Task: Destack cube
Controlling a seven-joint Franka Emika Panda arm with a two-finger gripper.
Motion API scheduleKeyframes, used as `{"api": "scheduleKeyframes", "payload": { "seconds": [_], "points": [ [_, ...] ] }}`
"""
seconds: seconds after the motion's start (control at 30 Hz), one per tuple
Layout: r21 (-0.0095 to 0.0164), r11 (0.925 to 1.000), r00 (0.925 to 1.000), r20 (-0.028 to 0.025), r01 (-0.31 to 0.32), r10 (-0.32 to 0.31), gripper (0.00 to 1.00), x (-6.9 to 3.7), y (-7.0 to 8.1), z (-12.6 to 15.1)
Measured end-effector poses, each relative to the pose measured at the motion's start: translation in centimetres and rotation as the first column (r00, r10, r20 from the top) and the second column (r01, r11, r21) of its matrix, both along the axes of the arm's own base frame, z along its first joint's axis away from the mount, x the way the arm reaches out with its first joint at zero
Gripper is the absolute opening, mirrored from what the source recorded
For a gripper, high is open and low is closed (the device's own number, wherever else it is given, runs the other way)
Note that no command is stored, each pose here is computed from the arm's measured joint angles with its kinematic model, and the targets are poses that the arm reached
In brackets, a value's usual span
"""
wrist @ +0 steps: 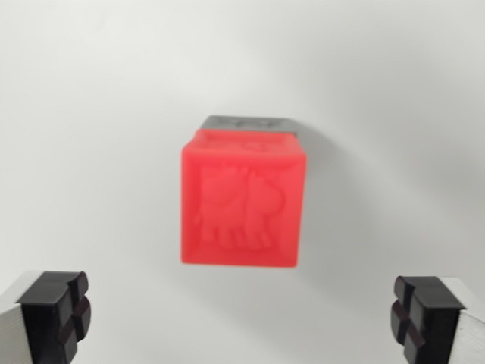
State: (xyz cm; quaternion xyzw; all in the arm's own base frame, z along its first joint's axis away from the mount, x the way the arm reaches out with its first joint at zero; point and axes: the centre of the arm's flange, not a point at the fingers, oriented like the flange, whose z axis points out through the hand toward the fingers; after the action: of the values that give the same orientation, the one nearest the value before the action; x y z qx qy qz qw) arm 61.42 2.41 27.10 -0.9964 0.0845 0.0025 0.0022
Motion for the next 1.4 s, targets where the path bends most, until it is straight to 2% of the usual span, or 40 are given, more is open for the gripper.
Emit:
{"api": "scheduleKeyframes", "payload": {
  "seconds": [0.13,0.33,0.47,0.77,1.07,1.23,1.27,1.4],
  "points": [
    [0.0003,1.0000,1.0000,-0.0017,-0.002,0.002,1.00,0.0,0.0,-1.7],
    [0.0005,1.0000,1.0000,-0.0001,-0.003,0.003,1.00,0.0,0.0,-4.1],
    [0.0009,1.0000,1.0000,-0.0015,-0.003,0.003,1.00,0.0,0.0,-5.5],
    [0.0008,1.0000,1.0000,-0.0012,-0.004,0.004,1.00,-0.1,0.0,-8.2],
    [0.0000,1.0000,1.0000,-0.0020,-0.004,0.004,1.00,-0.1,0.0,-9.8],
    [-0.0008,1.0000,1.0000,-0.0006,-0.004,0.004,1.00,-0.1,0.0,-10.1],
    [-0.0008,1.0000,1.0000,-0.0004,-0.004,0.004,0.00,-0.1,0.0,-10.2],
    [-0.0009,1.0000,1.0000,-0.0001,-0.004,0.004,0.00,-0.1,0.0,-10.2]
  ]
}}
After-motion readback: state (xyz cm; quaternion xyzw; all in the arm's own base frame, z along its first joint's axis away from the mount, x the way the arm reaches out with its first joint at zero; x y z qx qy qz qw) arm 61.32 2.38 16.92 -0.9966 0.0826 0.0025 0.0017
